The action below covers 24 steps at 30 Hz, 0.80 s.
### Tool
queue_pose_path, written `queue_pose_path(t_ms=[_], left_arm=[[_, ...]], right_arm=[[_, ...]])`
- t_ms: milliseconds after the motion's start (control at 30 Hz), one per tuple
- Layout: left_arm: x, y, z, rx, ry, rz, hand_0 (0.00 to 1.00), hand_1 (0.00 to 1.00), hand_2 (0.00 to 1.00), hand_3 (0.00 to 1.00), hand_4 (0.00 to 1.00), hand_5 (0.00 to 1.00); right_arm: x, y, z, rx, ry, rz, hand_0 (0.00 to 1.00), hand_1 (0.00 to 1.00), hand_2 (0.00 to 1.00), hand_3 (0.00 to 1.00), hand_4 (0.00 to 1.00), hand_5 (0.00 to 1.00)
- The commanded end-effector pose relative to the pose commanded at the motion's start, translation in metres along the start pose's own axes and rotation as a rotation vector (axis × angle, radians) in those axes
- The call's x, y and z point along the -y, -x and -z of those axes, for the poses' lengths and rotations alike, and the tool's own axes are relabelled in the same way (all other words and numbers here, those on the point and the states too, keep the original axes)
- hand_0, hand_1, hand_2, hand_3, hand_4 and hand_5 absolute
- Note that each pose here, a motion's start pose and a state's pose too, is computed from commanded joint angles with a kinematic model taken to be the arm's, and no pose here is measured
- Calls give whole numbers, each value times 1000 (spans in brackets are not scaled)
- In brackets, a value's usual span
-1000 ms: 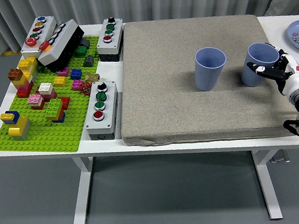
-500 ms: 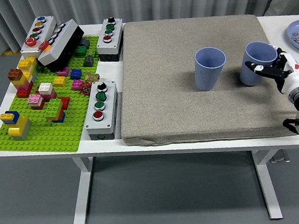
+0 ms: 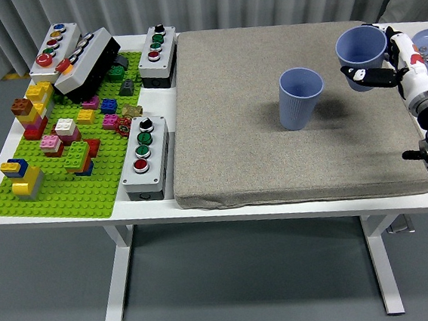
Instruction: Pick cup pour cup place
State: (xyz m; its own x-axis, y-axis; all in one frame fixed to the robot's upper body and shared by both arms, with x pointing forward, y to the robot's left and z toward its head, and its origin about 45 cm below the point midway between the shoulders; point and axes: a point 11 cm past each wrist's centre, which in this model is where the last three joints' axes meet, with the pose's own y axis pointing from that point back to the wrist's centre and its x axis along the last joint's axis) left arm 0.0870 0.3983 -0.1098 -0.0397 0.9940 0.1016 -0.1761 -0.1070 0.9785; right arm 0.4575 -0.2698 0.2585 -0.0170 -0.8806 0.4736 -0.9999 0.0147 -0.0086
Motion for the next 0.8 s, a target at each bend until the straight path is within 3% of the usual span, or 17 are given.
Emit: queue_pose_path(t_ms=[433,800], left_arm=[[0,0,2,0,-2,-1,838,816,878,803,635,998],[0,-1,0,-1,1,-2,838,816,877,802,633,998]], right_arm=[[-8,27,13,-276,-60,16,731,594,515,656,714,2],[-9,29,22,-367,-92,0,734,597,514,654,711,2]])
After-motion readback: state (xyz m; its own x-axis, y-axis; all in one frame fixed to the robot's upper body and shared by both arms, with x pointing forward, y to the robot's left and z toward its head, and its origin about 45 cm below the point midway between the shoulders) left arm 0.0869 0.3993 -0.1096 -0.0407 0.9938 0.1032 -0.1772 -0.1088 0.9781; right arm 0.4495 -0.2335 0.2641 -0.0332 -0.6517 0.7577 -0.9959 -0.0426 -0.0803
